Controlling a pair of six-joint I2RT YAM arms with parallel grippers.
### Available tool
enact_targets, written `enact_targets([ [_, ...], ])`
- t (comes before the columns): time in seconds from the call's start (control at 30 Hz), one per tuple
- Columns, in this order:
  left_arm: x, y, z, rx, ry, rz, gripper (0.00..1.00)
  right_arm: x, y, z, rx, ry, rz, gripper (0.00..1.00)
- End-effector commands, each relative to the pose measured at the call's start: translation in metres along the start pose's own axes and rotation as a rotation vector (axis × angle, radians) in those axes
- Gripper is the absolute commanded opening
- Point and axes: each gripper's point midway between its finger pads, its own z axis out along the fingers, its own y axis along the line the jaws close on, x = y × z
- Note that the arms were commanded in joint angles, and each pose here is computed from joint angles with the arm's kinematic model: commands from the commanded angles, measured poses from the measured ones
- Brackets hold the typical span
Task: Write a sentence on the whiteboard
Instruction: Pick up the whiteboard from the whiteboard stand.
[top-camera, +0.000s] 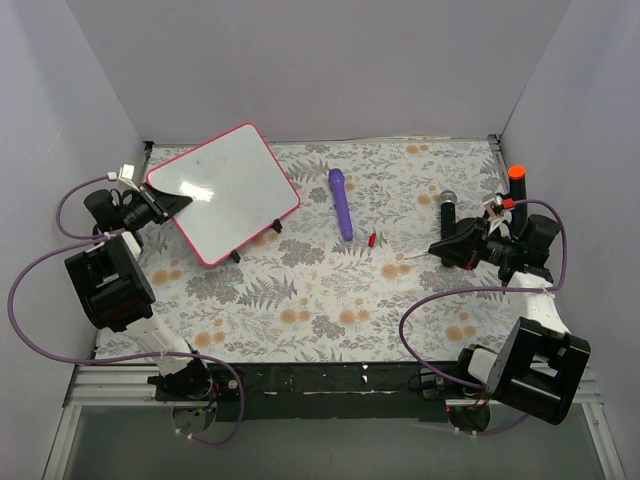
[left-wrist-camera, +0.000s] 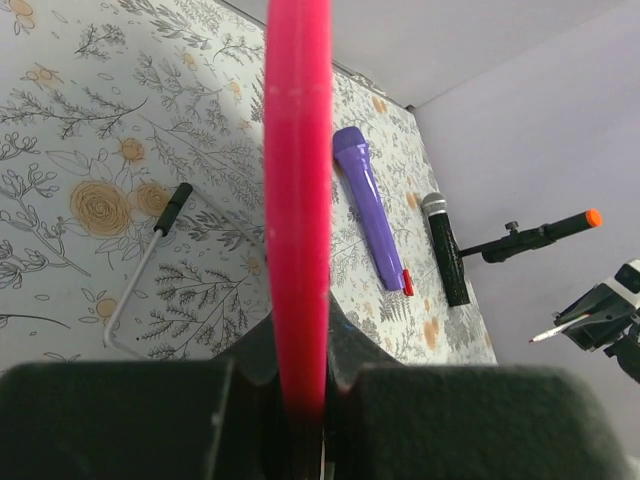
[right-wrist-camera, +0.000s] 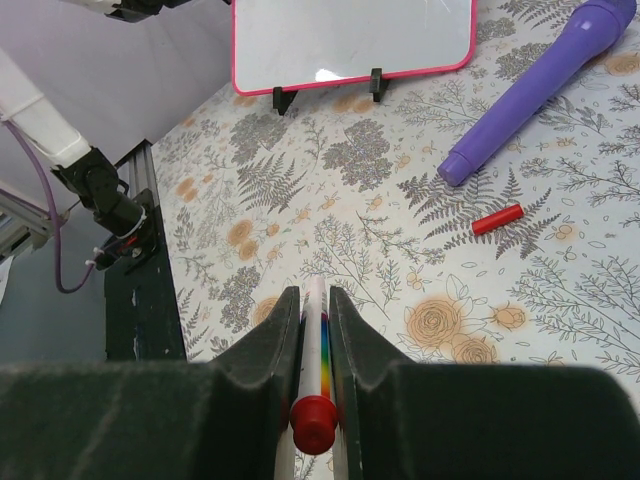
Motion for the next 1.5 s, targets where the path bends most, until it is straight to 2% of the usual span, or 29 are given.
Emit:
enact_targets([
  [0.0, -0.016, -0.006, -0.01, -0.029, -0.084, 0.064, 0.0, -0.013, 0.013, 0.0, -0.077, 0.003, -0.069, 0.01],
  [0.23, -0.033, -0.036, -0.011, 0.032, -0.107, 0.068, 0.0, -0.012, 0.013, 0.0, -0.079, 0.003, -0.068, 0.01],
  [0.5, -0.051, -0.059, -0.003, 0.045, -0.112, 0.094, 0.0, -0.013, 0.013, 0.0, -0.077, 0.003, -0.071, 0.01],
  [0.67, -0.069, -0.074, -0.002, 0.041, -0.156, 0.12, 0.0, -0.013, 0.013, 0.0, -0.076, 0.003, -0.071, 0.01],
  [0.83, -0.084, -0.1, 0.002, 0.071, -0.18, 0.169, 0.0, -0.012, 0.013, 0.0, -0.076, 0.003, -0.068, 0.01],
  [1.03, -0.085, -0.136, 0.01, 0.116, -0.178, 0.214, 0.0, -0.011, 0.013, 0.001, -0.077, 0.004, -0.066, 0.01],
  [1.23, -0.056, -0.174, 0.019, 0.174, -0.148, 0.219, 0.0, -0.011, 0.013, 0.001, -0.066, 0.004, -0.069, 0.01],
  [1.47, 0.01, -0.22, 0.018, 0.265, -0.097, 0.206, 0.0, -0.022, 0.015, 0.002, -0.057, 0.003, -0.094, 0.01],
])
